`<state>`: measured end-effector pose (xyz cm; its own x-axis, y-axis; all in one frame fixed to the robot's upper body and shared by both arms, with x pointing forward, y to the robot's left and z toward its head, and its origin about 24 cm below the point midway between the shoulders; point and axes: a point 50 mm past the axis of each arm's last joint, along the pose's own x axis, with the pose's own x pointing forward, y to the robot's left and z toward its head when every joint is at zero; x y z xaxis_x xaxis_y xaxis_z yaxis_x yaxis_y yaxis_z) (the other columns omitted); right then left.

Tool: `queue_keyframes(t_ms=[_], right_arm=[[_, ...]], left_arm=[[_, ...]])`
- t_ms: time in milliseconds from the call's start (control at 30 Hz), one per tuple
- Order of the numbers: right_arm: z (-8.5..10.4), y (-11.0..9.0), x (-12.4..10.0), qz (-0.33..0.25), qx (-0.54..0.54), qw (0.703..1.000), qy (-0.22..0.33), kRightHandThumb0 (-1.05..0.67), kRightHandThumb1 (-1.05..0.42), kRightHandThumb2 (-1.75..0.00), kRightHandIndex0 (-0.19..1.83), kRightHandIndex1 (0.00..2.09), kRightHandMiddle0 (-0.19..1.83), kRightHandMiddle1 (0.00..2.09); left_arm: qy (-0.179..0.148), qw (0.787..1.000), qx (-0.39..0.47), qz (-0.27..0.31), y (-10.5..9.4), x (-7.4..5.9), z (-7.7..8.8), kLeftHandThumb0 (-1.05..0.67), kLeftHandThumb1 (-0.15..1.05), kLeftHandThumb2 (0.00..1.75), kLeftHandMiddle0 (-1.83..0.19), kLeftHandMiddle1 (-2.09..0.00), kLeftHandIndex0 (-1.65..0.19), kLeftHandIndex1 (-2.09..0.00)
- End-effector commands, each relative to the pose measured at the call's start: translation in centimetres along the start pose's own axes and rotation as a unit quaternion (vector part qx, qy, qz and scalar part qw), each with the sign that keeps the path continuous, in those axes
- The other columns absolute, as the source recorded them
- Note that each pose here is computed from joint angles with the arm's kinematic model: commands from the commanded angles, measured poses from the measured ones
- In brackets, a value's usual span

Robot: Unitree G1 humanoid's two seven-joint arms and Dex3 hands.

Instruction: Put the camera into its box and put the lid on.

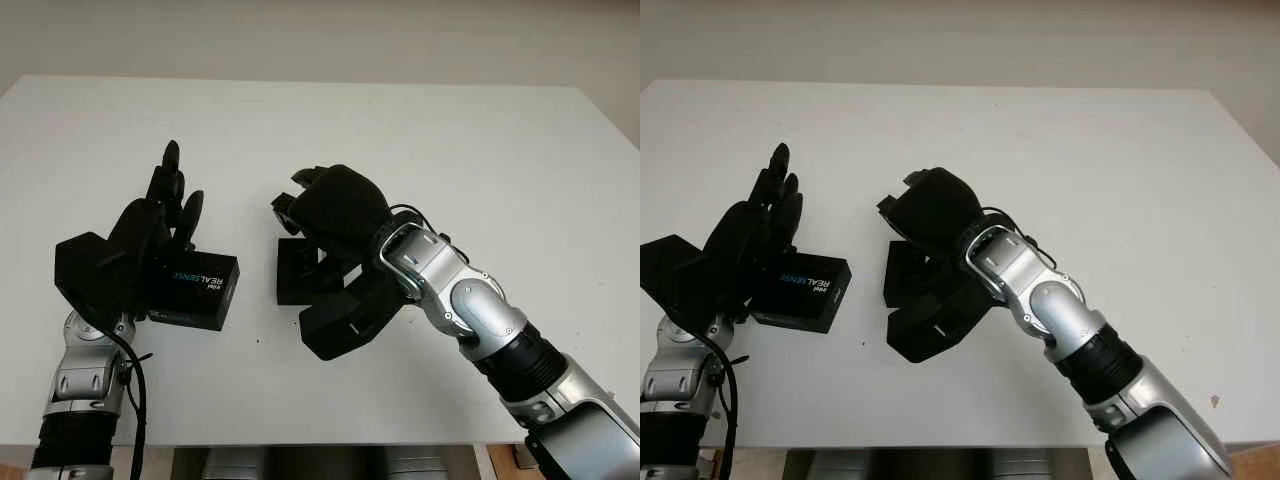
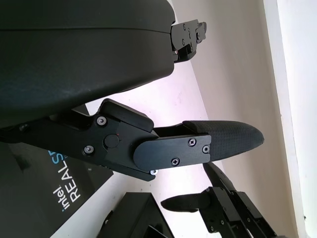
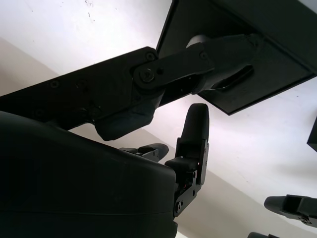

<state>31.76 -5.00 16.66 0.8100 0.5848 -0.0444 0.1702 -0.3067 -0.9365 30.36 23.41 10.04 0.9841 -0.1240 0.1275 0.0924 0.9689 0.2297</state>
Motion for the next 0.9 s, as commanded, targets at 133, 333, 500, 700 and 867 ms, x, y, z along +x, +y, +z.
queue_keyframes(t_ms=[133, 333, 500, 700, 867], right_arm=[[0.08, 0.26, 0.34, 0.000, -0.009, 1.000, -0.001, -0.82, -0.96, -0.06, 0.41, 0.08, 0.36, 1.26], [0.23, 0.30, 0.45, 0.007, -0.006, 1.000, -0.002, -0.84, -0.96, -0.06, 0.44, 0.08, 0.39, 1.25], [0.43, 0.32, 0.34, 0.017, -0.012, 1.000, -0.007, -0.84, -0.97, -0.06, 0.47, 0.09, 0.40, 1.24], [0.68, 0.34, 0.04, 0.029, -0.030, 0.999, -0.013, -0.91, -0.98, -0.05, 0.50, 0.10, 0.38, 1.15], [0.88, 0.28, -0.25, 0.042, -0.039, 0.998, -0.020, -0.91, -0.99, -0.06, 0.49, 0.09, 0.37, 1.11]], left_arm=[[-0.006, 1.000, -0.004, -0.003, -0.32, -0.01, 0.33, -0.88, 1.05, 0.53, 0.19, 0.00, 0.19, 0.00], [-0.007, 1.000, -0.007, -0.003, -0.27, 0.00, 0.31, -0.87, 1.05, 0.52, 0.19, 0.00, 0.19, 0.00], [-0.011, 1.000, -0.005, -0.002, -0.31, 0.07, 0.42, -0.86, 1.05, 0.52, 0.19, 0.00, 0.19, 0.00], [-0.007, 1.000, -0.006, -0.005, -0.28, 0.11, 0.40, -0.87, 1.05, 0.52, 0.19, 0.00, 0.19, 0.00], [-0.012, 1.000, -0.011, -0.006, -0.27, 0.21, 0.43, -0.87, 1.05, 0.53, 0.19, 0.00, 0.19, 0.00]])
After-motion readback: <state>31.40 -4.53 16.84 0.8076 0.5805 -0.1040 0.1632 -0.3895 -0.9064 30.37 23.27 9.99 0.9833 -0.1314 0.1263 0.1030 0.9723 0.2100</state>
